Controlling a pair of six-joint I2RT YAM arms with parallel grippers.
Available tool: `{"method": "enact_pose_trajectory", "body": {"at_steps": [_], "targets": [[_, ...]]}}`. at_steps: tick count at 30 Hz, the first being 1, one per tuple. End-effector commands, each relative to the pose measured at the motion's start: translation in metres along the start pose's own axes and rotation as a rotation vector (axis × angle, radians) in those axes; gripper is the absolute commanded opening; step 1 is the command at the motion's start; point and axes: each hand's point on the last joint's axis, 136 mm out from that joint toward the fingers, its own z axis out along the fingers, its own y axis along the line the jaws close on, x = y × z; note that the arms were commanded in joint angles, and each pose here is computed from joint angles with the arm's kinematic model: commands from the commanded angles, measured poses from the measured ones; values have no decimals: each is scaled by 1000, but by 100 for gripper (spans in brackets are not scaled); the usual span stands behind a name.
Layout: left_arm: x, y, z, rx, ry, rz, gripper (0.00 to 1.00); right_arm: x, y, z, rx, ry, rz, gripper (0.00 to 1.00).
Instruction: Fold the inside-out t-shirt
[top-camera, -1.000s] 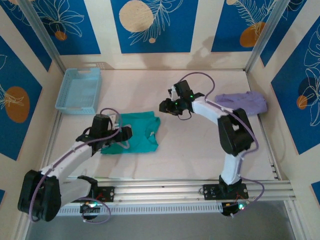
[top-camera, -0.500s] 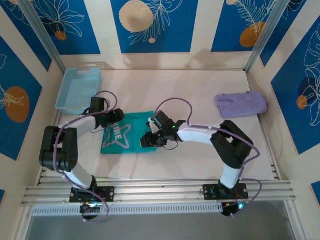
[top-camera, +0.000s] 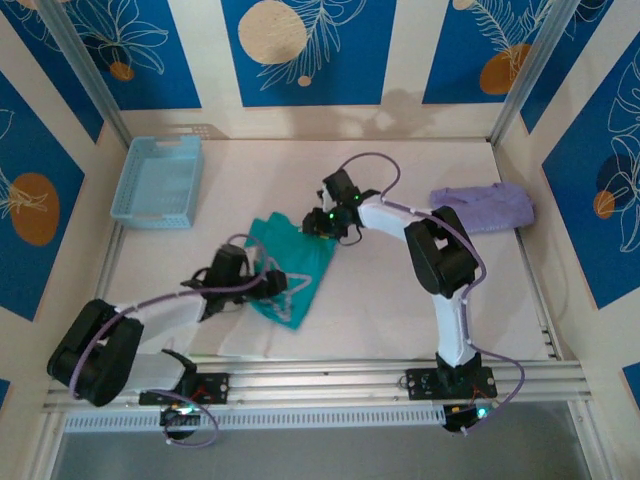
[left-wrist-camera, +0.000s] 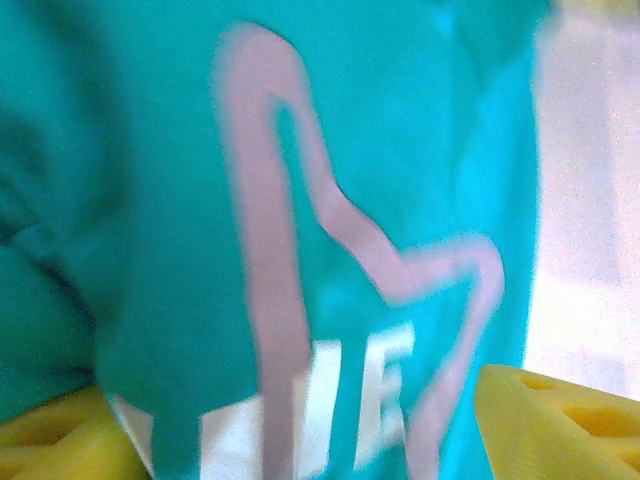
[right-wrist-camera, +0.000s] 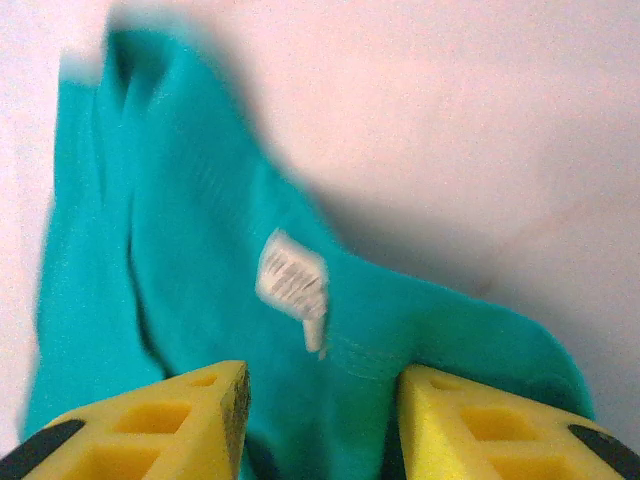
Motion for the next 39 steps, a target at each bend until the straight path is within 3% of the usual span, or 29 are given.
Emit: {"method": "enact_pose_trajectory", "body": {"at_steps": [1,4,7,12,21,28,35,37,39], "targets": [[27,-42,3,94,56,3,77,-27,8,-25,-12,-39,-76,43],[10,-53,-14,71,-11,78,79,-35,6,-56,4,-99,-112,45],[-27,-34,-41,-75,-141,155,81,-26,-5,-75,6,-125,-110,51],[-91,19,-64,-166,-236,14,81,-8,-28,-74,71,-88,-79,64],[-150,71,-19,-310,-115,12,83,5,-48,-55,94,-15,29,70],[-150,61,17,-218,-26,15,80,23,-46,-33,87,55,30,67],[-146,76,-31,-478,-146,137,77,30,-50,-44,120,32,2,66],[-141,62,-34,-437,-166,179,77,33,-51,-47,121,27,1,65],[-135,42,-26,-314,-162,196,73,34,-51,-48,122,19,3,65]]}}
